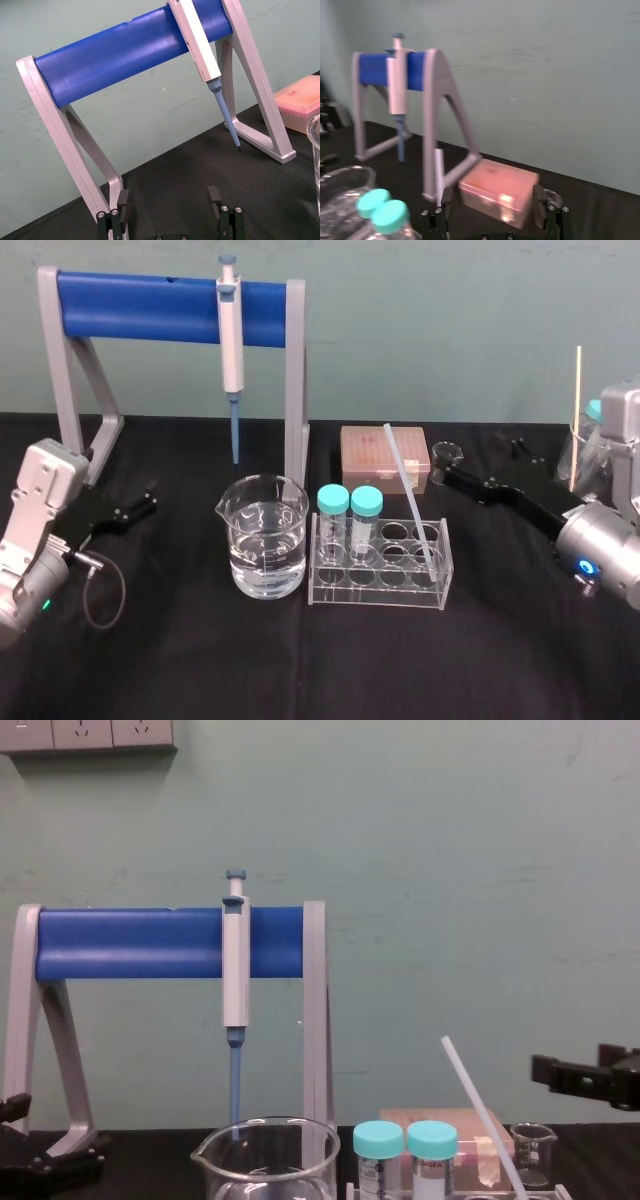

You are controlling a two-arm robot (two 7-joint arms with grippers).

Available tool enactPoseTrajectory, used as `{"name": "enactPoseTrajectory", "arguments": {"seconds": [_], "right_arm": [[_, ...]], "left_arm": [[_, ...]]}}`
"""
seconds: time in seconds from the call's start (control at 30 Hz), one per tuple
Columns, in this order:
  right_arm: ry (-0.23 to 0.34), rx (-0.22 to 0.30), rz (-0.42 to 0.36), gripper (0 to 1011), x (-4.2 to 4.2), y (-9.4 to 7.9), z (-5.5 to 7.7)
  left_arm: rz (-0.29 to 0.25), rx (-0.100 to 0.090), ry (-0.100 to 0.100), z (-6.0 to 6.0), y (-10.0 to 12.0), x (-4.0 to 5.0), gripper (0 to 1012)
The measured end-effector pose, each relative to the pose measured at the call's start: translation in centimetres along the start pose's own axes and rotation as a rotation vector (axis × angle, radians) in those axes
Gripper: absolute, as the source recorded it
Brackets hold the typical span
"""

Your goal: Pick up the stirring rod with one hand, then place it down.

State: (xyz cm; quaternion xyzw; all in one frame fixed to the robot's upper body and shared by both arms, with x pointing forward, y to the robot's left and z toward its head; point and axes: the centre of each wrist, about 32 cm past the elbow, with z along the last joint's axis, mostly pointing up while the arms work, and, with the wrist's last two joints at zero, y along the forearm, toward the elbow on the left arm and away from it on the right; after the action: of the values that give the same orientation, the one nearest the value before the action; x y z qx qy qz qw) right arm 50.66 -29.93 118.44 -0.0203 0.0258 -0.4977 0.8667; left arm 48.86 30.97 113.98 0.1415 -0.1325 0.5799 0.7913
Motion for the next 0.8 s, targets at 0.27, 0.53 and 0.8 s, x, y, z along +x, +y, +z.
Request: {"name": "enactPoseTrajectory", "arguments": {"seconds": [0.27, 0.53, 0.8], "right_arm": [[0.013, -0.002, 0.108, 1003, -1.02, 1.3, 0.8], [0.006, -0.022, 0.145, 1003, -1.44, 2.6, 0.8], [-0.005, -0.035, 0.155, 1003, -1.62, 3.9, 0.6]], "left_arm": [[0.0, 0.0, 0.0, 0.0, 0.0, 0.0, 1000], [0.0, 0.0, 0.0, 0.0, 0.0, 0.0, 1000], [0.0, 0.0, 0.0, 0.0, 0.0, 0.0, 1000]]}}
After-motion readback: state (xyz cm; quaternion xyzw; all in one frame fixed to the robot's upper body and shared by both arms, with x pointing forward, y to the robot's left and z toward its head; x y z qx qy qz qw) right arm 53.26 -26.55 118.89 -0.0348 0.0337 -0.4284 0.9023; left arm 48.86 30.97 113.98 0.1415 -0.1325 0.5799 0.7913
